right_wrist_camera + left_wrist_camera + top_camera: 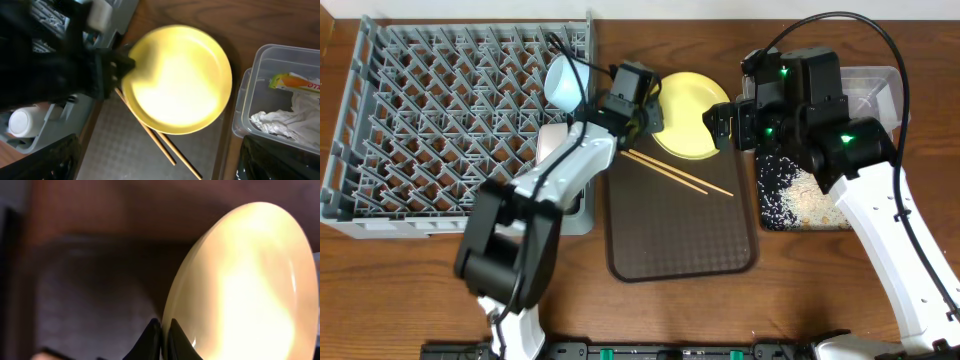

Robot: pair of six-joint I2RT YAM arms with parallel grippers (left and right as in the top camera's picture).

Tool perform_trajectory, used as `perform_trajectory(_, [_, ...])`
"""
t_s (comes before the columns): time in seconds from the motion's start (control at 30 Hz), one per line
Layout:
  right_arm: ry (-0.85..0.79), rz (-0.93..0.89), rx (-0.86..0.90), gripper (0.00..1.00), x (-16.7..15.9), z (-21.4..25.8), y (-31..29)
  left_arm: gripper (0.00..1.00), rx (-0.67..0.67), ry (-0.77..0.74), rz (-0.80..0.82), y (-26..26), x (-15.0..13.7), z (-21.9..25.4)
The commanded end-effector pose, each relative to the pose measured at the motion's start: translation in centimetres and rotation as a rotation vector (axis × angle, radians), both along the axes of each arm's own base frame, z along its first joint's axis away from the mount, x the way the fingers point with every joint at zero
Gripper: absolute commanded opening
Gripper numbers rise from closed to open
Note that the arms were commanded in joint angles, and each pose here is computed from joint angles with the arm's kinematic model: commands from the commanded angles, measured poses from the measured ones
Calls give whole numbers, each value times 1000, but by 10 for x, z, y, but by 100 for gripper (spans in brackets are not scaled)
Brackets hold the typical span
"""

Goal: Sort waste into correct bins and load items into the dishwasher
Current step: 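Lift the yellow plate and swing it left toward the rack, then insert the yellow plate upright into the rack's back row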

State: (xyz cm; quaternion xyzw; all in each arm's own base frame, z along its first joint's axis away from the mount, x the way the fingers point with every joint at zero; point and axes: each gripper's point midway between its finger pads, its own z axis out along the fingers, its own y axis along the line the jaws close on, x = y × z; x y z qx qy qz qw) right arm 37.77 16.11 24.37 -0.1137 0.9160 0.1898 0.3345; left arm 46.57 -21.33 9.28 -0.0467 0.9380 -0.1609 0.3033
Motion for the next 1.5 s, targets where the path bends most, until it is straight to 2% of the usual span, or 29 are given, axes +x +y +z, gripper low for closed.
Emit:
perform_trajectory(0.0, [-1,-3,9,99,2,3,2,7,112,-112,-22,18,2,38])
perform_trajectory(0.3, [-1,-4,8,99,2,3,2,7,283,-242,-98,43,-12,99])
perform_trajectory(0.63, [-1,-4,8,99,2,3,2,7,627,-353,60,110,-18,154])
perform_trajectory(0.87, [-1,-3,9,99,2,3,2,7,818,-342,201,162,-19,170])
perform_trajectory(1.17, [-1,-4,8,99,2,3,2,8,879,-401,304,204,-5,197])
perform_trajectory(1.47, [-1,-4,8,99,2,3,2,7,996,-468,278,221,6,223])
